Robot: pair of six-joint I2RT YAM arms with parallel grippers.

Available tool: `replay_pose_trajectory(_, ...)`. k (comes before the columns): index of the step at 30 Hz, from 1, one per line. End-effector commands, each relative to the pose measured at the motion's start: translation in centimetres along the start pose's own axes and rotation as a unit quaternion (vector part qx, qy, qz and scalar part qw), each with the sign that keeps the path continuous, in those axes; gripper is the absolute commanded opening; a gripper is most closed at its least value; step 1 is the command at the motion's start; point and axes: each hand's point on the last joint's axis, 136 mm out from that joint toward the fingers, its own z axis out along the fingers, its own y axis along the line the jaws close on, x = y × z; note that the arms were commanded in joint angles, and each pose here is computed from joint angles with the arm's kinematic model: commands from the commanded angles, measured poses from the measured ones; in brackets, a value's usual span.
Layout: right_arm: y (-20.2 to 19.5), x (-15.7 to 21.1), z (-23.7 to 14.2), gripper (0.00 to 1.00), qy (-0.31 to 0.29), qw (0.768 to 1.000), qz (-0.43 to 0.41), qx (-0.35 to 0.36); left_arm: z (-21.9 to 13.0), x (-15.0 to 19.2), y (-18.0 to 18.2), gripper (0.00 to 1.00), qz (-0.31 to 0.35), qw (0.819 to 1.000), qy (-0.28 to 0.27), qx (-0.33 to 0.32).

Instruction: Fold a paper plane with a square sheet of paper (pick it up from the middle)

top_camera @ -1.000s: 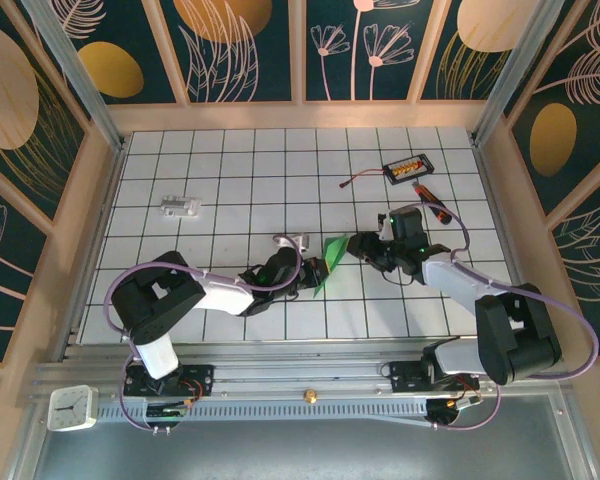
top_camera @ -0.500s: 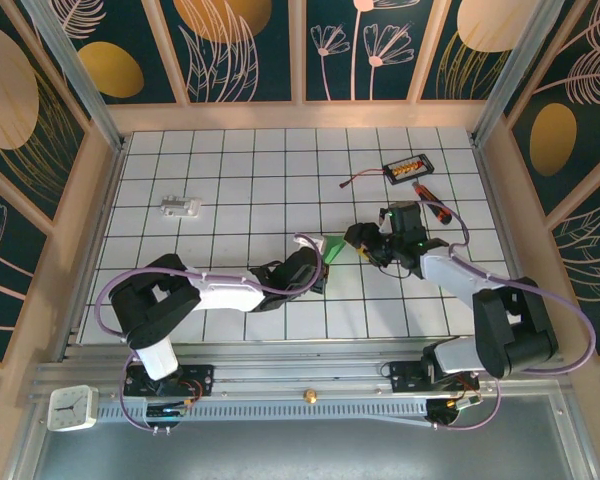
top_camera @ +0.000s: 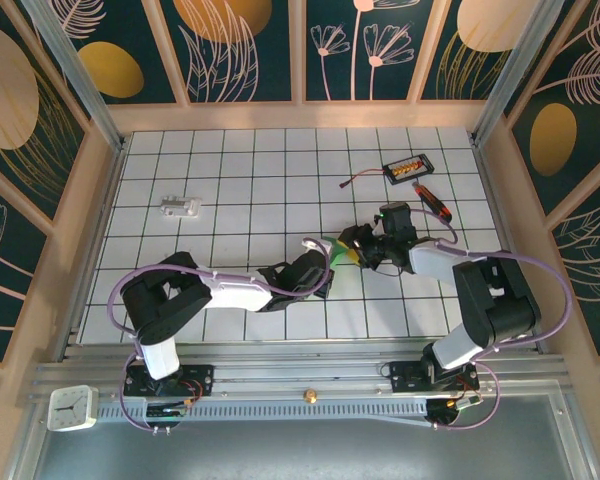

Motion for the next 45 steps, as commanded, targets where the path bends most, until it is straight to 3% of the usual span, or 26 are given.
replay_pose_trajectory(1, -0.2, 0.4, 0.7, 0.43, 0.013, 1.0, 0.018, -0.01, 0.4, 0.3, -0.6, 0.0, 0.017, 1.0, 0.012, 0.006)
replay_pose_trajectory(11, -1.0, 0.4, 0.7, 0.19, 0.016, 1.0, 0.026, -0.004, 0.7, 0.4, -0.9, 0.01, 0.021, 1.0, 0.018, 0.009)
replay_pose_trajectory(25, -2.0, 0.2, -0.5, 0.03, 0.007, 1.0, 0.0, 0.026, 0.7, 0.3, -0.7, 0.04, 0.024, 1.0, 0.016, 0.003)
replay_pose_trajectory(28, -1.8, -0.1, -1.0, 0.07, -0.002, 0.999, -0.016, 0.036, 0.7, 0.3, -0.6, 0.03, 0.023, 1.0, 0.016, -0.001)
replay_pose_trajectory(37, -1.6, 0.1, -3.4, 0.33, -0.041, 0.996, -0.045, 0.064, 0.6, -0.3, -0.3, 0.0, 0.017, 1.0, 0.005, -0.012)
replay_pose_trajectory(45, -0.2, 0.7, -1.7, 0.42, -0.027, 0.995, -0.066, 0.077, 0.8, -0.1, -0.6, 0.0, 0.018, 1.0, 0.008, -0.006)
